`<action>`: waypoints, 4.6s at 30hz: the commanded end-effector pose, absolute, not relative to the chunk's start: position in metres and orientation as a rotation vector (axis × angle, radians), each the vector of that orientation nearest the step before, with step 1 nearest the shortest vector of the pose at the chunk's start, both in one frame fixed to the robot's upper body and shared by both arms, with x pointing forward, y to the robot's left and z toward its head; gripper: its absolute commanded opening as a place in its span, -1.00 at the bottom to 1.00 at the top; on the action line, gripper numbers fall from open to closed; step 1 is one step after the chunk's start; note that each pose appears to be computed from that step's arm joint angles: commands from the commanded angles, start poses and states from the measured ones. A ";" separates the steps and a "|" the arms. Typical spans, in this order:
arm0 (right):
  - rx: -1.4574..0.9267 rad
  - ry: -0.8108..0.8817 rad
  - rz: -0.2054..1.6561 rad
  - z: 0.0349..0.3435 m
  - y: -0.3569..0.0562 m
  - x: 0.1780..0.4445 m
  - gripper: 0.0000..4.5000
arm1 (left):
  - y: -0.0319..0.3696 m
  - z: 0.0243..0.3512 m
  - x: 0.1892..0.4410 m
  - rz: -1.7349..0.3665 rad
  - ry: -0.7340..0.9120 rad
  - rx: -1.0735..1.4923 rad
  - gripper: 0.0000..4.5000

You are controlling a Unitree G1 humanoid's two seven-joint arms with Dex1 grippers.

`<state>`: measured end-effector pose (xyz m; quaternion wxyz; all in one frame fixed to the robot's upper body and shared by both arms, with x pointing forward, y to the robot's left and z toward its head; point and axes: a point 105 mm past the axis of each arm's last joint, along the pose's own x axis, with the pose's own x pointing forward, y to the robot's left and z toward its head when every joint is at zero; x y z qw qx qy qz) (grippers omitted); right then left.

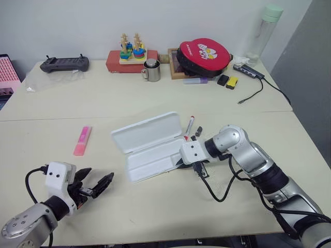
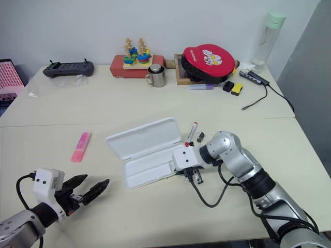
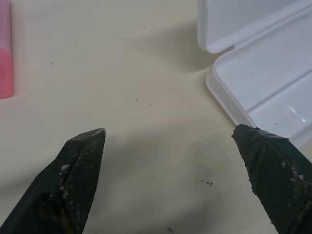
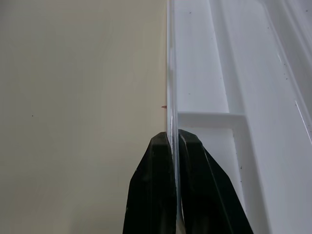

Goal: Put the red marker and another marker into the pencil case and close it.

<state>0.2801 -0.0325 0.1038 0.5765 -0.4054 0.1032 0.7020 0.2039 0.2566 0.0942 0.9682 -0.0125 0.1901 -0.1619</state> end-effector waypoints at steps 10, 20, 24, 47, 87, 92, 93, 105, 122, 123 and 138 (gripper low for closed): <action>-0.920 0.328 1.610 0.103 -0.064 0.260 -0.97 | 0.263 0.102 0.204 -0.334 0.380 0.013 1.00; -0.917 0.328 1.644 0.100 -0.061 0.251 -0.69 | 0.265 0.105 0.208 -0.338 0.376 0.023 1.00; -0.887 0.306 1.623 0.105 -0.057 0.256 -0.26 | 0.266 0.106 0.207 -0.339 0.380 0.027 1.00; -0.544 0.171 1.581 0.181 -0.058 0.257 0.62 | 0.281 0.117 0.210 -0.311 0.404 0.045 1.00; -0.523 0.049 1.100 0.267 -0.065 0.370 0.62 | 0.208 0.203 0.215 -0.737 0.322 0.329 1.00; -0.475 0.177 0.988 0.249 -0.055 0.397 0.62 | 0.204 0.207 0.217 -0.737 0.306 0.356 1.00; -0.463 0.196 0.983 0.246 -0.052 0.398 0.62 | 0.204 0.209 0.218 -0.737 0.300 0.361 1.00; -0.624 0.352 1.014 0.206 -0.053 0.407 0.62 | 0.204 0.207 0.219 -0.721 0.296 0.379 1.00; -1.147 0.046 1.281 0.206 -0.033 0.407 0.62 | 0.202 0.206 0.223 -0.722 0.290 0.380 1.00; -1.161 0.044 1.286 0.206 -0.033 0.408 0.62 | 0.202 0.206 0.223 -0.722 0.290 0.380 1.00; -1.431 0.055 1.319 0.196 -0.024 0.415 0.62 | 0.198 0.208 0.221 -0.732 0.283 0.377 1.00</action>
